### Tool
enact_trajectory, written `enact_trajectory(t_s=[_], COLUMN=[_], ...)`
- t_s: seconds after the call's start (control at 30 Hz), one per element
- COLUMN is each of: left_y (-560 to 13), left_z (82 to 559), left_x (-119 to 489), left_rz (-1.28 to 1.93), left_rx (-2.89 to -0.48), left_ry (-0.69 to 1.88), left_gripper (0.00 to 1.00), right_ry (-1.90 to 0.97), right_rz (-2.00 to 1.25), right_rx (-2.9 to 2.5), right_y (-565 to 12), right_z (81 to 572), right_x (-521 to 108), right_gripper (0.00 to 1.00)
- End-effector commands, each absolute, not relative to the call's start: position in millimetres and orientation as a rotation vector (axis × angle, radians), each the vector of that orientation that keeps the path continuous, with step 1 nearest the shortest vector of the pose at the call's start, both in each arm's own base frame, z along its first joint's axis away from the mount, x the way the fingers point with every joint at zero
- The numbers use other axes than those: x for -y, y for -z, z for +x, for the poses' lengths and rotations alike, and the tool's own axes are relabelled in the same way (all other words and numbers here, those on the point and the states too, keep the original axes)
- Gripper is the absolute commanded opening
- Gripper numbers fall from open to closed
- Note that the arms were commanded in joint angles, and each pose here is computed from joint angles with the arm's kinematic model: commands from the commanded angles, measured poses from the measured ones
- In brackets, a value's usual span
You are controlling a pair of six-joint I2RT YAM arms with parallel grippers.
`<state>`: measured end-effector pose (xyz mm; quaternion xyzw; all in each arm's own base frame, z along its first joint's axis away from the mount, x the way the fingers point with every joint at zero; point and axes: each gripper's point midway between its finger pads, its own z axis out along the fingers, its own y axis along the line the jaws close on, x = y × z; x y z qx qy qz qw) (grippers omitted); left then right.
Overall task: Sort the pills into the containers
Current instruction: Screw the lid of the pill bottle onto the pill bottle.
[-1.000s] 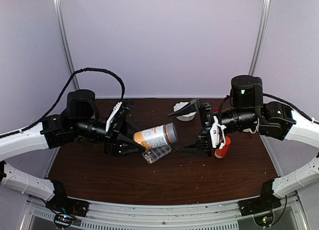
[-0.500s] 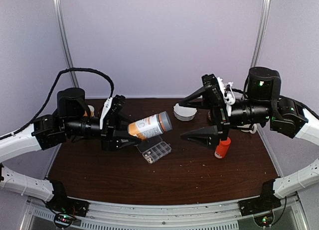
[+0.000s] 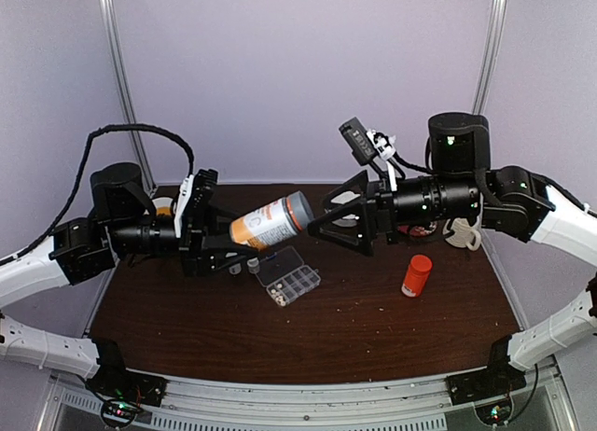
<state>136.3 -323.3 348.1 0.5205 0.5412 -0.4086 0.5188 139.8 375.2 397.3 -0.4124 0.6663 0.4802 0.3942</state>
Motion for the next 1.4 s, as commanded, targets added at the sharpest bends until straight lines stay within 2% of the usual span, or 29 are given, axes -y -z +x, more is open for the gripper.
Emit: enact_trajectory(t_s=[0.0, 0.13, 0.5, 0.57, 0.63, 0.77, 0.83, 1.0, 1.2, 1.37], left_y=[-368.9, -367.0, -366.5, -366.0, -365.5, -364.6, -364.1, -364.1, -363.6, -362.9], left_z=[134.6, 132.1, 128.3, 128.3, 127.1, 126.7, 125.8, 123.9, 123.1, 124.2], left_x=[320.6, 322.1, 325.9, 325.4, 325.2, 324.2, 324.2, 324.3, 323.4, 323.0], left_rz=[1.221, 1.233, 1.256, 1.256, 1.261, 1.260, 1.264, 1.270, 1.272, 1.268], left_rx=[-1.192, -1.180, -1.172, -1.174, -1.170, -1.170, -1.167, -1.162, -1.164, -1.169], left_ry=[0.961, 0.975, 1.008, 1.008, 1.010, 1.009, 1.011, 1.019, 1.018, 1.012], left_gripper=[0.04, 0.02, 0.00, 0.00, 0.00, 0.00, 0.00, 0.00, 0.00, 0.00], right_ry=[-1.249, -1.280, -1.398, -1.423, -1.452, -1.464, -1.464, -1.458, -1.440, -1.436], right_rz=[-1.026, -1.013, -0.978, -0.980, -0.990, -0.996, -1.000, -1.006, -1.001, -1.009], right_rx=[-1.751, -1.780, -1.838, -1.831, -1.818, -1.807, -1.800, -1.806, -1.818, -1.821], right_y=[-400.2, -399.7, -402.1, -403.8, -406.3, -408.4, -409.5, -408.0, -405.9, -404.8], right_z=[138.2, 140.2, 145.6, 143.6, 140.3, 137.0, 135.6, 135.2, 137.7, 136.9], right_x=[-374.2, -382.0, -403.0, -404.2, -404.9, -401.8, -400.4, -398.3, -395.9, -394.2], right_gripper=[1.00, 0.97, 0.71, 0.69, 0.68, 0.81, 0.82, 0.70, 0.69, 0.63])
